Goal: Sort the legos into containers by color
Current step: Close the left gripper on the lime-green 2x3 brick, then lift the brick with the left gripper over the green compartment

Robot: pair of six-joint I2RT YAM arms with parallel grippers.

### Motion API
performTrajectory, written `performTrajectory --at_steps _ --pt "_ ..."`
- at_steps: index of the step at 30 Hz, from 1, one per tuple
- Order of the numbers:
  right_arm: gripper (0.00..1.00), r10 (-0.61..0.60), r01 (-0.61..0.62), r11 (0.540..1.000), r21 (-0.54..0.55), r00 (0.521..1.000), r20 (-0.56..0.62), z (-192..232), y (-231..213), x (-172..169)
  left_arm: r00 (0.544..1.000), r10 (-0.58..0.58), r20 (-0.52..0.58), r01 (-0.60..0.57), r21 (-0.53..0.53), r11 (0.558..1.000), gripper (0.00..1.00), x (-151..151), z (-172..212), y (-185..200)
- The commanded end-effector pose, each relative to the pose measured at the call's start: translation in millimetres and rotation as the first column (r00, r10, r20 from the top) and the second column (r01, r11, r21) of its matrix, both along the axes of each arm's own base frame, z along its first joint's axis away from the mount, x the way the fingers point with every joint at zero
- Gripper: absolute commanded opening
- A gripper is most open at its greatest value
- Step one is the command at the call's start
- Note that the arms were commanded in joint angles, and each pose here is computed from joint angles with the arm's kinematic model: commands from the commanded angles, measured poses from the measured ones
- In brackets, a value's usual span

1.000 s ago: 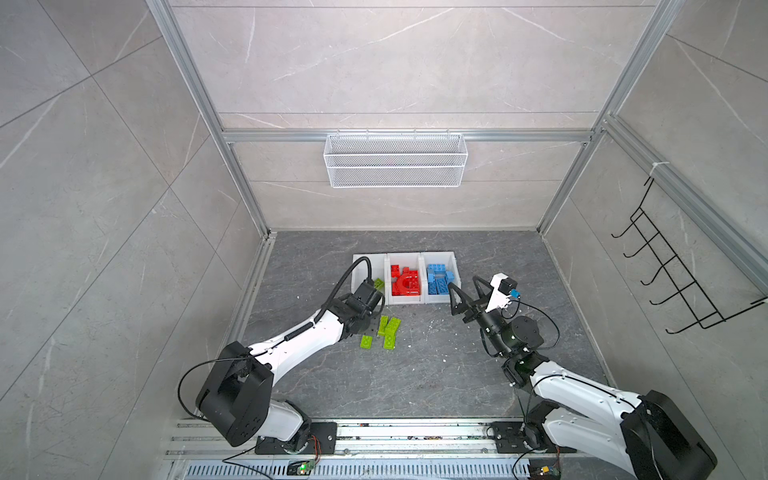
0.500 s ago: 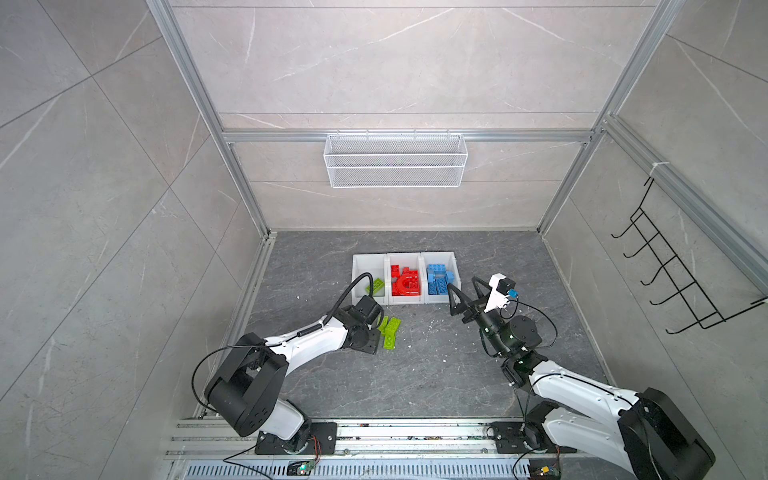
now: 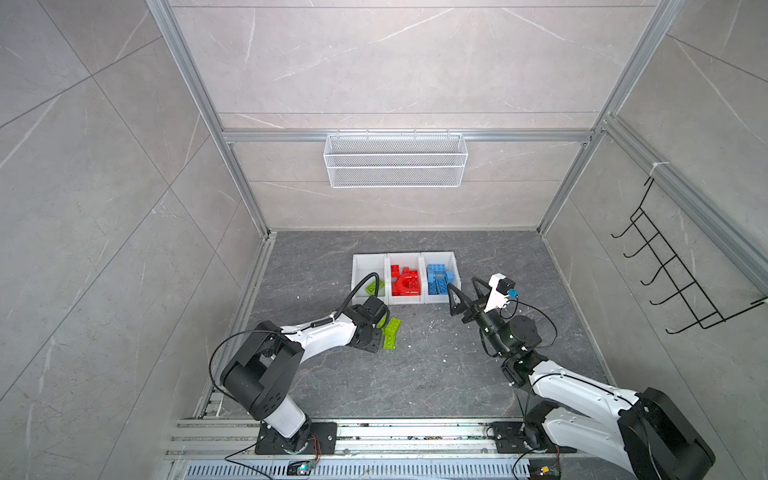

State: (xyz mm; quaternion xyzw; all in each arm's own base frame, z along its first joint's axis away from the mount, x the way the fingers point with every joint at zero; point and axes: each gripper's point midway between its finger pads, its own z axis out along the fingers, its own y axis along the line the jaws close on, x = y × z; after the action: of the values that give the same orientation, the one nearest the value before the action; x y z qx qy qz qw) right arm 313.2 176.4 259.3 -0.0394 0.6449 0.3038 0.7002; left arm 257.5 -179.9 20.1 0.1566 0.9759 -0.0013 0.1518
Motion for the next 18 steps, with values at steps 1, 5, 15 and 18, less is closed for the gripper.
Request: performTrajectory --at_steps 1,5,15,18 --pt "1.0 -0.02 0.02 1.0 -0.013 1.0 0.021 8 -1 4 1.0 -0.013 0.014 0.013 0.019 1.0 0.56 6 1 -2" --pt "1.0 -0.02 0.02 1.0 -0.013 1.0 0.022 8 -1 4 1.0 -0.01 0.011 0.01 0.026 1.0 0.5 6 -1 -1" --pt "1.0 -0.02 0.021 1.0 -0.015 1.0 0.023 8 -1 5 0.999 0.008 0.047 -0.009 0.019 1.0 0.32 11 24 0" --pt "1.0 -0.019 0.019 1.0 -0.015 1.0 0.023 8 -1 5 0.997 0.012 0.07 -0.012 0.007 1.0 0.32 13 41 0"
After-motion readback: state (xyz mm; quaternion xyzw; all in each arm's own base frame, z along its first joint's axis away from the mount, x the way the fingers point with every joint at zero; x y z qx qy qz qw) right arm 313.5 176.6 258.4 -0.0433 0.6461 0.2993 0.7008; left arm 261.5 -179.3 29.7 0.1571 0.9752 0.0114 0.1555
